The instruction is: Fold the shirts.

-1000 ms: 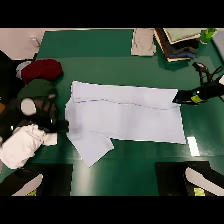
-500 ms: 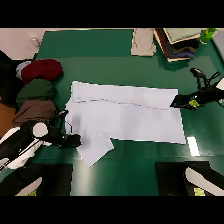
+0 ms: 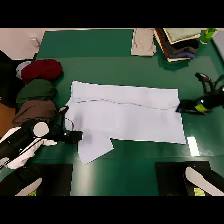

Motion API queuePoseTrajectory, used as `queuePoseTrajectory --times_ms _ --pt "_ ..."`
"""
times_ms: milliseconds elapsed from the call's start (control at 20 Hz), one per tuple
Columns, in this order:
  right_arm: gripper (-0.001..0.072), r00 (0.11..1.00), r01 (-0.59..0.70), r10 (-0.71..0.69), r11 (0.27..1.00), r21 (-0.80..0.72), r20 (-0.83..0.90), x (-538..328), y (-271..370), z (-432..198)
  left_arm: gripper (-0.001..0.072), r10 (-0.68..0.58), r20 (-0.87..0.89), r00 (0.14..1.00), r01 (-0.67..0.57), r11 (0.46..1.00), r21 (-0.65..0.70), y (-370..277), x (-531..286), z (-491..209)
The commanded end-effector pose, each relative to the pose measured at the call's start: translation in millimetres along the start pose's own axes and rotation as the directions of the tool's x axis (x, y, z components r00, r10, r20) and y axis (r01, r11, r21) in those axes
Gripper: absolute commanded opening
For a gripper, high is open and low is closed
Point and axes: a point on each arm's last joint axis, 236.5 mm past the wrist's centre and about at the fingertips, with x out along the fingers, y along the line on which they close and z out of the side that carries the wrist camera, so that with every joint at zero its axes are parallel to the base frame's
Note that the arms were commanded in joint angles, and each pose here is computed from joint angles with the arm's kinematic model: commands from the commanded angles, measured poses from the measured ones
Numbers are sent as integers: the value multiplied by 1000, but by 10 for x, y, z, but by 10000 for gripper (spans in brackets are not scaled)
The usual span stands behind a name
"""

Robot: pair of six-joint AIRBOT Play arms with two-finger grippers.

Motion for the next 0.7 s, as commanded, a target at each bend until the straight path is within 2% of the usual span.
queuePoseTrajectory --times_ms 0,200,350,550,600,650 --pt "651 989 78 -61 989 125 -133 106 -449 -593 30 -8 21 1000 6 999 53 -69 -78 87" --pt "608 973 24 40 963 269 -227 520 -477 -1073 30 -7 19 1000 6 997 78 -70 -79 83" --pt "587 969 -2 73 958 287 -237 731 -410 -1105 30 -8 20 1000 6 997 78 -71 -79 83" --pt "561 958 -6 73 972 236 -279 850 -288 -1116 30 -8 17 1000 6 997 77 -70 -79 77" --pt "494 954 -5 70 976 217 -290 868 -261 -1126 30 -7 15 1000 6 997 78 -70 -79 73" --pt "460 953 -2 64 979 202 -297 880 -247 -1133 31 -5 8 1000 4 997 78 -64 -79 57"
